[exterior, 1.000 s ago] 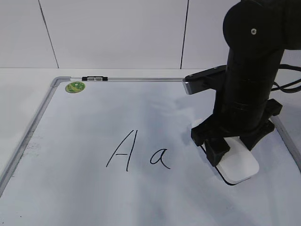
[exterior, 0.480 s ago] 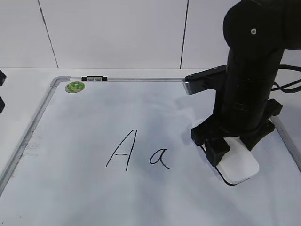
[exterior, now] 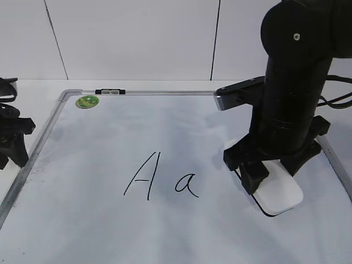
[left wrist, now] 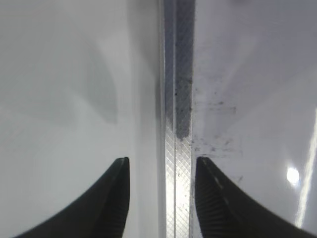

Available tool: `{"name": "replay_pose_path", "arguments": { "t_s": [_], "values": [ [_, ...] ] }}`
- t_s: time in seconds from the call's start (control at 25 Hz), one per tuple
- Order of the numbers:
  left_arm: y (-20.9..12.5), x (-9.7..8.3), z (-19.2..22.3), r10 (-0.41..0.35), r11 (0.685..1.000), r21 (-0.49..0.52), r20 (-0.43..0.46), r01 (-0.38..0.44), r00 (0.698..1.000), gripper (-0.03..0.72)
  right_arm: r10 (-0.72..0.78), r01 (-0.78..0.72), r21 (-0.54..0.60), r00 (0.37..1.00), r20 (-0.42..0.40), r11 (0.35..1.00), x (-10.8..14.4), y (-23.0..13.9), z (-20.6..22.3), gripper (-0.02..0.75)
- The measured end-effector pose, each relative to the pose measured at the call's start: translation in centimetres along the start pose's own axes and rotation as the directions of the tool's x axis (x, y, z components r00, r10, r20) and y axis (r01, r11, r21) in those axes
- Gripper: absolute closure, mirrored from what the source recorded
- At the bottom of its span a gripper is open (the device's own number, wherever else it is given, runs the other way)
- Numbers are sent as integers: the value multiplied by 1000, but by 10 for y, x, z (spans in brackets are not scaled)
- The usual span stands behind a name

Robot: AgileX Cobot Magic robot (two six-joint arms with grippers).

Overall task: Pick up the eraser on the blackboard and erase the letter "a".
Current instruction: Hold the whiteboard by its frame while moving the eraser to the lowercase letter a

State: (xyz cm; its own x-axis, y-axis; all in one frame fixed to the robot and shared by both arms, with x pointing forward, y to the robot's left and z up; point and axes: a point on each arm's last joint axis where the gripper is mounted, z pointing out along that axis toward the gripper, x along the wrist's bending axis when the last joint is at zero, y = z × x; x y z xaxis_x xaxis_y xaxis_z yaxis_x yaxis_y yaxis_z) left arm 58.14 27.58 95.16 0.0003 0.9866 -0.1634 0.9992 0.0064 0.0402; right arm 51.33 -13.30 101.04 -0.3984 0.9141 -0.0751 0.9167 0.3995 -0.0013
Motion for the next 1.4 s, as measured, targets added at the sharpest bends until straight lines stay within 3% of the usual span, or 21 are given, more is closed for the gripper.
{"name": "replay_pose_path", "arguments": {
  "t_s": [0.68,1.2,1.4],
  "values": [
    [8,2,13,-8,1000,-30,-5,7,1000,385,0,0,0,1000,0,1000,0,0,0,182],
    [10,4,26,-15,1000,4,-4,15,1000,389,2,-2,0,1000,0,1000,0,0,0,183],
    [10,3,26,-22,1000,4,6,22,1000,487,2,-2,0,1000,0,1000,0,0,0,183]
  ]
}}
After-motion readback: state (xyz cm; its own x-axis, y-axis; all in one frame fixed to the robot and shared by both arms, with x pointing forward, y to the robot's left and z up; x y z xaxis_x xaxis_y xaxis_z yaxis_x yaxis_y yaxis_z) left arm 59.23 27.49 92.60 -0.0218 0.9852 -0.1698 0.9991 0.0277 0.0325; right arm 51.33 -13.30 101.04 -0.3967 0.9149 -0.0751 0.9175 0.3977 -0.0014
